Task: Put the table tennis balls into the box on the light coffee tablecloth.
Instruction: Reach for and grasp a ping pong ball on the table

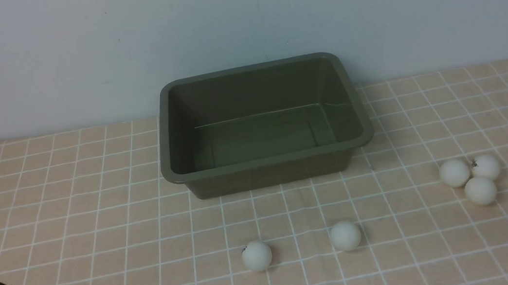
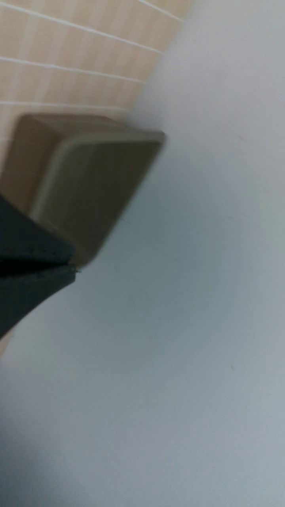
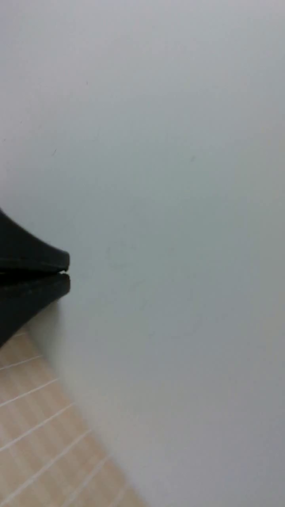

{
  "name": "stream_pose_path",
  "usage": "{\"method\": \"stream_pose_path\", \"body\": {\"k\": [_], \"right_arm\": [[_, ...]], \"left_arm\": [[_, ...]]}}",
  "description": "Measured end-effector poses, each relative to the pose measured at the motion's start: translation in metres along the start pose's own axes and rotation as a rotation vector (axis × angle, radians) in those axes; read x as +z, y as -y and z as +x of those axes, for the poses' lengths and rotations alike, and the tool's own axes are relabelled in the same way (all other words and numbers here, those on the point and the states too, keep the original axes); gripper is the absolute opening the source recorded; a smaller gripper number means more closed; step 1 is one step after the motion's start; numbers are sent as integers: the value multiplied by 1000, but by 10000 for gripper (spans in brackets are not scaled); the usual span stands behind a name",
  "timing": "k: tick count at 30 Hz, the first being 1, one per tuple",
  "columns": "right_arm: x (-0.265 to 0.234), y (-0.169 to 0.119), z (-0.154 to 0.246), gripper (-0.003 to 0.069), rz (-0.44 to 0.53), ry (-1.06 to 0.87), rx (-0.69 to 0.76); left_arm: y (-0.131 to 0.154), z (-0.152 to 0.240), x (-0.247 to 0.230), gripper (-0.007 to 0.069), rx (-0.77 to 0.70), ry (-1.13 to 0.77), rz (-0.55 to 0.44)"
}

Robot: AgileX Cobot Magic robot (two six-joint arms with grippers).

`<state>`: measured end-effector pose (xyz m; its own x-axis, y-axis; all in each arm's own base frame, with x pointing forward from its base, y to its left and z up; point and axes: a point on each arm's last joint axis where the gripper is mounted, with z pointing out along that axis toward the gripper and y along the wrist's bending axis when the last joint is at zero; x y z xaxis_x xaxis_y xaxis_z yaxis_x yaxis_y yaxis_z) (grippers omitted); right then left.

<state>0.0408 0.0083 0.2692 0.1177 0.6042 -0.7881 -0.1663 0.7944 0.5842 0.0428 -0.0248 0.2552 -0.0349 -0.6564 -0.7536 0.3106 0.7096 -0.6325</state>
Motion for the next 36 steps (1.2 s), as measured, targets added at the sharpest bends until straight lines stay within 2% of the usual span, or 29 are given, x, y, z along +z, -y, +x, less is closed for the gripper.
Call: {"method": "stream_pose_path", "body": {"k": [3, 7, 10, 13, 16, 20, 26, 28, 31, 36], "right_arm": [[2, -26, -18, -19, -78, -71, -148], [19, -46, -18, -19, -172, -345, -280], [36, -54, -12, -19, -239, -604, -334], [52, -53, -6, -19, -251, -791, -336], [71, -44, 1, -19, -219, -943, -350], [94, -28, 10, -15, -152, -1077, -374], [119, -13, 19, -16, -91, -1158, -369], [123, -10, 21, -16, -80, -1168, -362], [129, -8, 28, -16, -81, -1190, -360], [141, -20, 49, -16, -145, -1246, -424]], "left_arm": [[16, -11, 7, -69, 84, -32, 67], [29, -8, 29, -69, 182, -229, 187], [29, 2, 51, -69, 211, -450, 256], [23, 8, 69, -69, 249, -640, 266], [13, 11, 87, -69, 303, -818, 238], [-4, 8, 111, -69, 378, -1009, 139], [-19, -3, 131, -69, 452, -1138, -1], [-21, -3, 133, -69, 464, -1162, -21], [-21, 3, 137, -69, 479, -1219, -26], [-6, 37, 148, -69, 506, -1305, 49]]}}
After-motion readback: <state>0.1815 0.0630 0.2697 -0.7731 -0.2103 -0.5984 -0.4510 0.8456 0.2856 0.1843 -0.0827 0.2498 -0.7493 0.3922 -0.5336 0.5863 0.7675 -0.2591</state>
